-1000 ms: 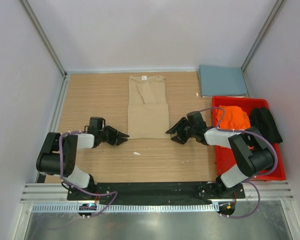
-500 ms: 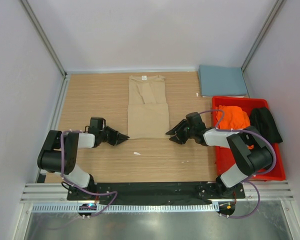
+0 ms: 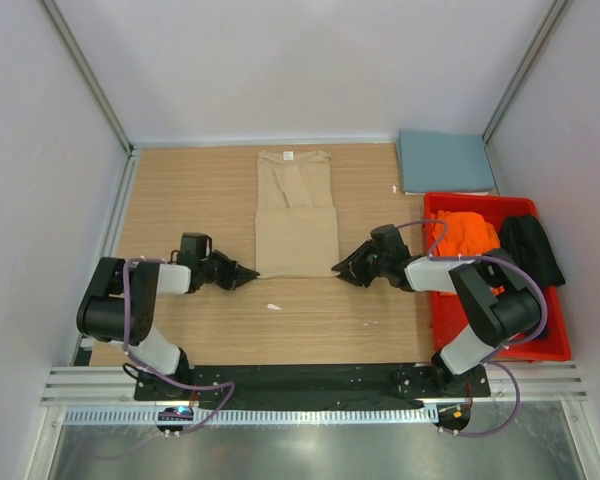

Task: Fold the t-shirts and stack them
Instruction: Fold the tshirt

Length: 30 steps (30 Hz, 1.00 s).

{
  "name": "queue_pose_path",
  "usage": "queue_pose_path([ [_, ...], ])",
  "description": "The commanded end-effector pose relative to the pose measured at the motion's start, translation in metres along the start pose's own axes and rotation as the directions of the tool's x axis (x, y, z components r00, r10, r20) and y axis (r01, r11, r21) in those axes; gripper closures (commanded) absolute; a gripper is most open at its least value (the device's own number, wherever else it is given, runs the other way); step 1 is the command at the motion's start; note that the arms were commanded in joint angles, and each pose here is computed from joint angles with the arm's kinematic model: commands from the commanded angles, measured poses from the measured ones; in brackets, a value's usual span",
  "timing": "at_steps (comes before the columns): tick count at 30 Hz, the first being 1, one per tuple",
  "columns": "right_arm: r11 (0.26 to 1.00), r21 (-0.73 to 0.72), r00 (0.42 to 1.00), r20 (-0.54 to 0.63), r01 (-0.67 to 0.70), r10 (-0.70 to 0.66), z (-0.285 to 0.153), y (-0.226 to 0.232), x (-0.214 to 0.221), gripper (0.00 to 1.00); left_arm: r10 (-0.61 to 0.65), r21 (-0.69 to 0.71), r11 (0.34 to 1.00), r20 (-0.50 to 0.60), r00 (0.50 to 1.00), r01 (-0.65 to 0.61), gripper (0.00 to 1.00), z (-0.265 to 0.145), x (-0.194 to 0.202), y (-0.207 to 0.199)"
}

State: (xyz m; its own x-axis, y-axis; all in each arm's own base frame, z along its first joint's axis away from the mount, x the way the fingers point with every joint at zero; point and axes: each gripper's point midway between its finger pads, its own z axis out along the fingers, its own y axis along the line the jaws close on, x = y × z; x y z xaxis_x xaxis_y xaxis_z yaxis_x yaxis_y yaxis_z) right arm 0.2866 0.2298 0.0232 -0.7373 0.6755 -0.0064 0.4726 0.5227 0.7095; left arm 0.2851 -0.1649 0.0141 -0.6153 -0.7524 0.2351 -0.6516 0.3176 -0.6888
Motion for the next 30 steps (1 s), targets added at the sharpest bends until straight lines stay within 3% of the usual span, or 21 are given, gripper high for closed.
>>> queue_pose_path([
  [1, 0.998, 0.068, 1.0, 0.03, -0.004, 0.002, 0.007, -0.017, -0.004, 0.72, 0.038, -0.065, 0.997, 0.022, 0.999, -0.037, 1.0, 0.006, -0.007, 0.012],
  [2, 0.998, 0.067, 1.0, 0.03, -0.004, 0.002, 0.008, -0.017, -0.004, 0.83, 0.042, -0.076, 0.996, 0.017, 0.999, -0.041, 1.0, 0.006, -0.006, 0.013],
  [4, 0.998, 0.066, 1.0, 0.022, 0.004, -0.005, 0.009, -0.016, -0.004, 0.96, 0.077, -0.069, 0.995, 0.012, 0.997, -0.076, 1.0, 0.005, -0.007, 0.008],
  [6, 0.997, 0.073, 0.999, 0.012, 0.032, -0.033, 0.009, -0.017, -0.003, 0.99, 0.101, -0.067, 0.993, 0.003, 0.995, -0.1, 1.0, 0.004, -0.006, 0.006],
  [15, 0.987, 0.021, 0.985, -0.069, 0.16, -0.158, -0.007, -0.009, 0.019, 0.99, 0.235, -0.078, 0.969, -0.005, 0.972, -0.234, 1.0, -0.027, 0.011, 0.01],
  [26, 0.963, -0.017, 0.948, -0.174, 0.268, -0.266, -0.04, -0.017, 0.084, 0.99, 0.245, -0.059, 0.967, -0.044, 0.969, -0.247, 1.0, -0.066, 0.058, 0.034],
  [30, 0.953, -0.05, 0.928, -0.217, 0.298, -0.301, -0.063, -0.021, 0.109, 0.99, 0.258, -0.132, 0.953, -0.124, 0.958, -0.273, 1.0, -0.075, 0.084, 0.06],
])
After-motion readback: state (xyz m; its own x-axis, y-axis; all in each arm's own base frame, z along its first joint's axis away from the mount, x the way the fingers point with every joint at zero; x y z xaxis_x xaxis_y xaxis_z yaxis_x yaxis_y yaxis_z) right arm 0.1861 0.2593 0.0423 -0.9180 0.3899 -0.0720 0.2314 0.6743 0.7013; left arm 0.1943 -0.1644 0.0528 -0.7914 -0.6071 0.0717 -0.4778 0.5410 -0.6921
